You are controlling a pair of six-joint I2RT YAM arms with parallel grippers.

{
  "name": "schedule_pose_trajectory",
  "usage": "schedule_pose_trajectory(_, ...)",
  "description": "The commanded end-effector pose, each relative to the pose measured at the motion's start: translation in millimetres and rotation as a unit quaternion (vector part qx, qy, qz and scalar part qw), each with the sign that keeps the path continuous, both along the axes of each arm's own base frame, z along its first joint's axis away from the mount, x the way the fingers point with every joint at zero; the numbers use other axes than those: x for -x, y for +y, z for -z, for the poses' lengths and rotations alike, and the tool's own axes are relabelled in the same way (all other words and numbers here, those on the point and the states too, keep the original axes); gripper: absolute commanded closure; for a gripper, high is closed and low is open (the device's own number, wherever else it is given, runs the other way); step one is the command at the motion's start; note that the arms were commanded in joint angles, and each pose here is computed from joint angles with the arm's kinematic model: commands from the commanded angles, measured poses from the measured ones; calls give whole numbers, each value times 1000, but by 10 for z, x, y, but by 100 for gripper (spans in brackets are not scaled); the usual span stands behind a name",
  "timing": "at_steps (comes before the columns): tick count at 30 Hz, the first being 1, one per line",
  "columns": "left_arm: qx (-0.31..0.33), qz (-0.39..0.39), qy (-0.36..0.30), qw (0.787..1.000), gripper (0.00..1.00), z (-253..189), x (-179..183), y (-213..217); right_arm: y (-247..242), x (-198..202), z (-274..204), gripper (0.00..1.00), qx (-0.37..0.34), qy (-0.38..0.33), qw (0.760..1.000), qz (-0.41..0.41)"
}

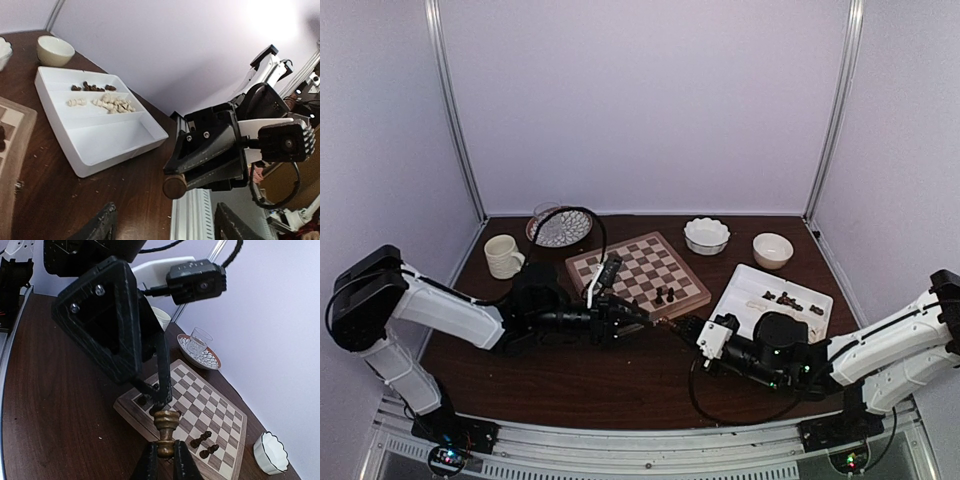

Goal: Set up the chess pieces on the board
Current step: Pass from the left arm to the right, then pass from the right arm to the left

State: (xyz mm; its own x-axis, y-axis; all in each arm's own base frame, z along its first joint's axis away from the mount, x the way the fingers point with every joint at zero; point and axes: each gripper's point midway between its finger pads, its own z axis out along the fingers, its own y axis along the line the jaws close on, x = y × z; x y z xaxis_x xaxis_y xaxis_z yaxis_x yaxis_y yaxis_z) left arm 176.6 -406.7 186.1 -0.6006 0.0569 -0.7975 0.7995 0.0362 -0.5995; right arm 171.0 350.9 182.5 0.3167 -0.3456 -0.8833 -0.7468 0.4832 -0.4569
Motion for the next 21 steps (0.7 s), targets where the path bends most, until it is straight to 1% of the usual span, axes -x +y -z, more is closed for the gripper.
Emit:
schedule_pose_trajectory(1, 7, -83, -97, 992, 26, -293, -174, 225, -33, -65, -105, 100, -2, 22, 999, 28)
schedule_pose_trajectory(4, -12, -125, -136, 983, 23, -371, -240, 378, -51, -118, -63, 100, 12, 44, 998, 45)
schedule_pose_trajectory(9, -53, -198, -191, 960, 22, -347, -387, 634, -79, -237, -25, 100, 17, 89, 993, 76)
schedule_pose_trajectory(12, -73, -224, -226, 945, 21, -359, -451, 741, -90, -320, -38, 100, 16, 121, 989, 86)
schedule_pose_trajectory(17, -85, -251, -277, 924, 21, -371, -508, 856, -70, -485, -79, 100, 25, 213, 973, 83)
schedule_pose_trajectory(19, -88, -256, -309, 912, 22, -360, -519, 889, -64, -524, -47, 100, 44, 261, 961, 78)
schedule_pose_trajectory(21, -88, -254, -355, 895, 22, -339, -502, 911, 16, -483, -75, 100, 57, 303, 950, 48)
